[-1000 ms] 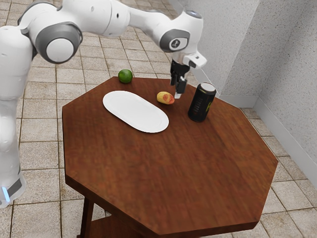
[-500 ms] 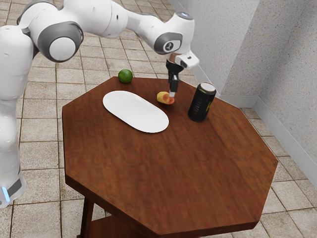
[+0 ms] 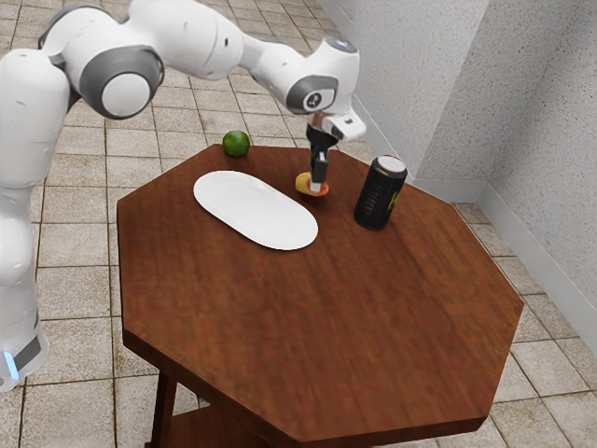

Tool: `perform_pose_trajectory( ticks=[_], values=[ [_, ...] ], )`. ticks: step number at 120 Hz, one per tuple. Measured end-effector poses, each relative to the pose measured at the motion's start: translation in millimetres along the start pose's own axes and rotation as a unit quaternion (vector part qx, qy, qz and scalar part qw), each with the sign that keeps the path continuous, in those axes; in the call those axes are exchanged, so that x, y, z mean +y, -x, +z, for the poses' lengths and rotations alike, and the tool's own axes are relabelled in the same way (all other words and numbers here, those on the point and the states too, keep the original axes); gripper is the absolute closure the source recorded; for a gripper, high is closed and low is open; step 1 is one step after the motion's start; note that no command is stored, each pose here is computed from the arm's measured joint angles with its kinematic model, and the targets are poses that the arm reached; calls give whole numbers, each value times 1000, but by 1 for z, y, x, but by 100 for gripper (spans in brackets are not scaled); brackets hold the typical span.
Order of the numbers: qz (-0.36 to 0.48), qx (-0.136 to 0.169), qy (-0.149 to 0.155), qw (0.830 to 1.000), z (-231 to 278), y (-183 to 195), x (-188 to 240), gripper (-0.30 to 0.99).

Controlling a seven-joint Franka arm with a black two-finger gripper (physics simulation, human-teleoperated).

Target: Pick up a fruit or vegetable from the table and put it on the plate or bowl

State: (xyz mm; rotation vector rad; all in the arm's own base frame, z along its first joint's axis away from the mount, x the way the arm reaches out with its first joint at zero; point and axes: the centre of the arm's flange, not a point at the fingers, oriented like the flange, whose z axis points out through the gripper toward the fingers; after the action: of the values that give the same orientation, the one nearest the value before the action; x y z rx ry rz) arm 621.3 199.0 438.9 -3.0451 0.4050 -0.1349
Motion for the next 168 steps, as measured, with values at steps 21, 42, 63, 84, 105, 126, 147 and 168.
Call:
perform_pose_trajectory(
  ticks=[21, 42, 63, 84, 105, 126, 147, 168],
  values=[
    [7, -2, 0, 1000, 7, -1, -1, 0],
    [11, -9, 4, 1000, 20, 3, 0, 0],
    [15, -7, 3, 1000, 21, 2, 0, 20],
    [17, -6, -3, 1000, 21, 2, -1, 52],
    [21, 1, -9, 1000, 7, -1, 4, 54],
    [58, 37, -6, 998, -56, -9, 49, 53],
    [102, 47, 7, 994, -94, 23, 119, 52],
    [98, 44, 9, 994, -103, 53, 125, 52]
  ],
)
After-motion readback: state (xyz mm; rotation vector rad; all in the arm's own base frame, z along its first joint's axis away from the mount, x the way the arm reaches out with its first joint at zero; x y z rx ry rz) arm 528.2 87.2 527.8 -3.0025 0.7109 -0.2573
